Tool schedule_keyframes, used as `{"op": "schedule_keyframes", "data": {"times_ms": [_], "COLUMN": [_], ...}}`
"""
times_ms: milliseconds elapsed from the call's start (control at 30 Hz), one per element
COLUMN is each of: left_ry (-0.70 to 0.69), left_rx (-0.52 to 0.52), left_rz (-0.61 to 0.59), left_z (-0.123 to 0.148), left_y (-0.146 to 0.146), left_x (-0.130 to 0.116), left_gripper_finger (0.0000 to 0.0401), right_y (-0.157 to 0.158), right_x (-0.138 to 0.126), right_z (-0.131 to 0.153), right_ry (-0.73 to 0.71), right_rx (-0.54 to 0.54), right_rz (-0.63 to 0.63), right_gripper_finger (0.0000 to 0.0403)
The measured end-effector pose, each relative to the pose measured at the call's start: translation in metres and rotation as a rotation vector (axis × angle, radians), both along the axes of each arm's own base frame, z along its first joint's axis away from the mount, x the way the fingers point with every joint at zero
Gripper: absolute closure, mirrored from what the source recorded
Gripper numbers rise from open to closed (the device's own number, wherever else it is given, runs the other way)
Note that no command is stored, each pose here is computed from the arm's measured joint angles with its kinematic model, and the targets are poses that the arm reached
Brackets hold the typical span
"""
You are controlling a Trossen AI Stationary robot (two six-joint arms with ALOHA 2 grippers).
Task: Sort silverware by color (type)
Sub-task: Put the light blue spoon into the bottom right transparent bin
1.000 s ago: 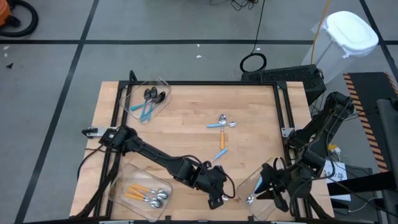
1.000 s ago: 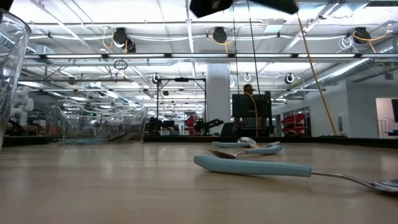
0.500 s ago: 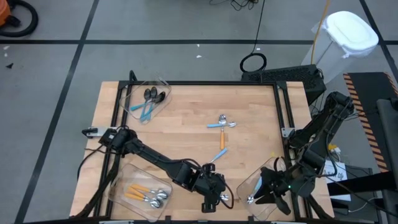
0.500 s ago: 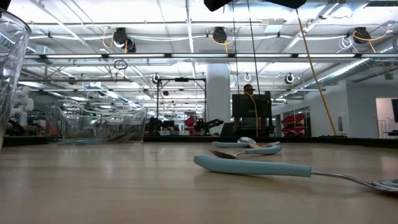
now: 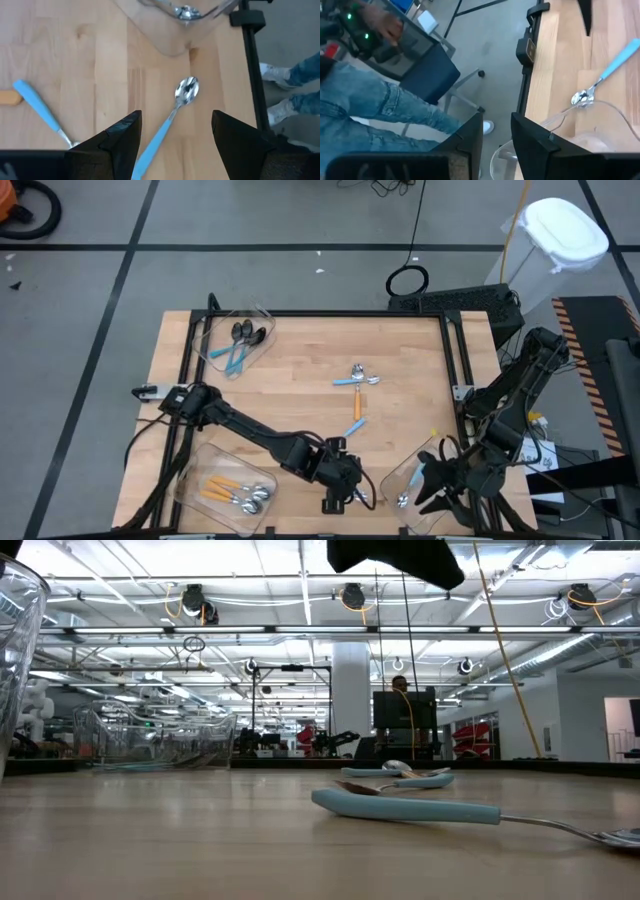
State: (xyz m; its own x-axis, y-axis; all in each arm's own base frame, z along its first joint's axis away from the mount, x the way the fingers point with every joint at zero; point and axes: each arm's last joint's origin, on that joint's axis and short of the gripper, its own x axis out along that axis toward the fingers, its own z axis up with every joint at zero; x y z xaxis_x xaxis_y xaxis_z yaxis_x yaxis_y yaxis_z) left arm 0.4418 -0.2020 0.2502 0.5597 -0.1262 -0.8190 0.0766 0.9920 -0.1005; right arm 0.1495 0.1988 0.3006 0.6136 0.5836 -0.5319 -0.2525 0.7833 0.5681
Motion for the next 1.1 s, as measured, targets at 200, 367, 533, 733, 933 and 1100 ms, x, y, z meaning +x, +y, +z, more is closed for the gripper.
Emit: {"op": "schedule_keyframes", "data": {"times_ms": [200, 367, 533, 733, 933, 1100], "left_ry": [0.049, 0.078, 0.092, 0.105, 0.103, 0.132], "left_rx": [-0.037, -0.059, -0.046, -0.046, -0.037, 0.012], "left_rz": [0.017, -0.01, -0.015, 0.01, 0.01, -0.045], "left_z": [-0.002, -0.003, -0.013, -0.037, -0.055, -0.067], "left_y": [-0.001, -0.005, -0.005, -0.002, -0.001, -0.001], "left_x": [-0.003, -0.007, -0.003, 0.01, 0.019, 0.019], "left_gripper_finger": [0.0162, 0.0162, 0.0162, 0.0162, 0.0162, 0.0162], "right_y": [0.0, -0.001, -0.001, -0.001, -0.002, 0.0], "right_x": [0.0, 0.0, 0.0, 0.0, 0.0, -0.001], "right_z": [-0.001, -0.001, -0.001, -0.001, -0.002, -0.002], "right_ry": [-0.088, -0.089, -0.083, -0.062, -0.063, 0.001], "right_rx": [-0.102, -0.107, -0.11, -0.093, -0.105, -0.039], "right_rz": [0.082, 0.082, 0.082, 0.06, 0.071, 0.079], "right_gripper_finger": [0.0305, 0.0305, 0.0305, 0.0305, 0.0305, 0.0305]}}
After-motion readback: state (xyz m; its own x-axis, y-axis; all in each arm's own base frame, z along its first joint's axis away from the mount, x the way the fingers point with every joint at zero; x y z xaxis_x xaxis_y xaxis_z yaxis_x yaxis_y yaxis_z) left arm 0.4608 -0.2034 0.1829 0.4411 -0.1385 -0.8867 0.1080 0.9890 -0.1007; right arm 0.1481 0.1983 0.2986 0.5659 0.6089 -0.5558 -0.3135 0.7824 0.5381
